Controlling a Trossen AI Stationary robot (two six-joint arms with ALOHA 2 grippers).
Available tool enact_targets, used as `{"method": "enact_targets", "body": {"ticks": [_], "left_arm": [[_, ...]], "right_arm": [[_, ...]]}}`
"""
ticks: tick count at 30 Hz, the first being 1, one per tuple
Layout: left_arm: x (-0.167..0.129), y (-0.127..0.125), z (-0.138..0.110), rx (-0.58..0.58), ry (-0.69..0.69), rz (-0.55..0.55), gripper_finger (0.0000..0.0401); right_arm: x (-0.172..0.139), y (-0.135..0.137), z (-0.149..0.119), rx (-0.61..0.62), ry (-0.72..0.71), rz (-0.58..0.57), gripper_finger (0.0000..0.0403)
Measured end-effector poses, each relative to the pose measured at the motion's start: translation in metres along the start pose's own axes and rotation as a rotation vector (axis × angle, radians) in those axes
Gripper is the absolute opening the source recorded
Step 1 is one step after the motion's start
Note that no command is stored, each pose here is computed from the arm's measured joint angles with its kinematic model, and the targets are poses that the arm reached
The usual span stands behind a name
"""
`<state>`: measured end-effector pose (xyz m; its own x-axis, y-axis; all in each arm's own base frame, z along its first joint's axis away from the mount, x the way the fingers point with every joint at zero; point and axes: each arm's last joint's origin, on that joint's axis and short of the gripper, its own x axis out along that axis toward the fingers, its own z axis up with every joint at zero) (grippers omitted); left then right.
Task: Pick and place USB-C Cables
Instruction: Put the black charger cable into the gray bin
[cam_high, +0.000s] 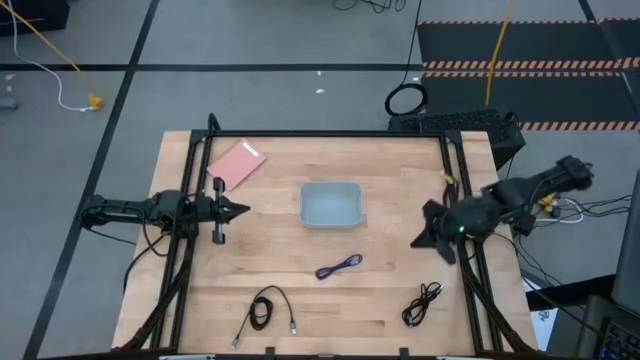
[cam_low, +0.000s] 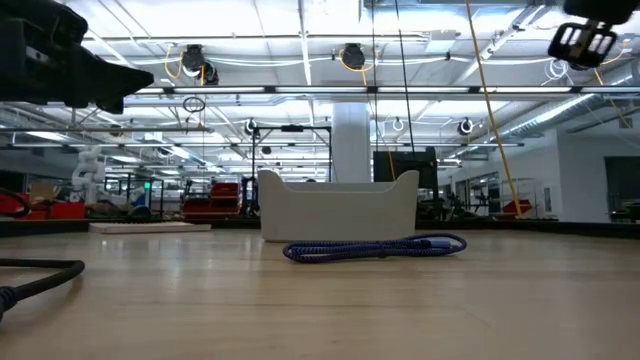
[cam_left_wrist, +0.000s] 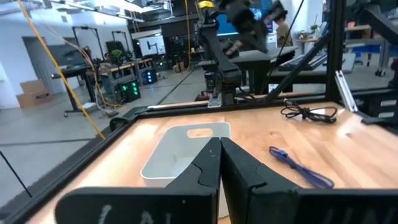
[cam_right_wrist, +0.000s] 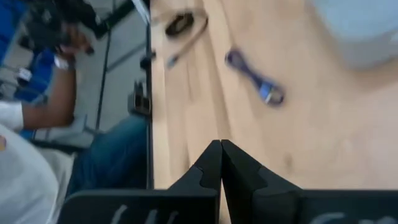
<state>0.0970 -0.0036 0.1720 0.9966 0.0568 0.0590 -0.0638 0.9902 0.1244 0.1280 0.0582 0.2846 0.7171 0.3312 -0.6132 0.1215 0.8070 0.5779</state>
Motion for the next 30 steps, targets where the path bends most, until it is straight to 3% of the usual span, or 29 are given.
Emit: {"method": "enact_targets", "body": {"ticks": [10,19,30], "left_arm": [[0.000,0.000,0.000,-0.066,-0.001,0.000,0.0010],[0.001,-0.001,0.008,-0.076,-0.082,-0.052,0.0010],[0.020,-0.006,0.035,-0.066,0.037,-0.125,0.0010]], "right_arm": [[0.045,0.031,-0.042,0.095,0.302,-0.067,0.0000],[0.064,0.042,-0.072,0.098,0.425,-0.150,0.0004],[0.077,0.041,-0.085,0.039,0.482,-0.236,0.0089]]}}
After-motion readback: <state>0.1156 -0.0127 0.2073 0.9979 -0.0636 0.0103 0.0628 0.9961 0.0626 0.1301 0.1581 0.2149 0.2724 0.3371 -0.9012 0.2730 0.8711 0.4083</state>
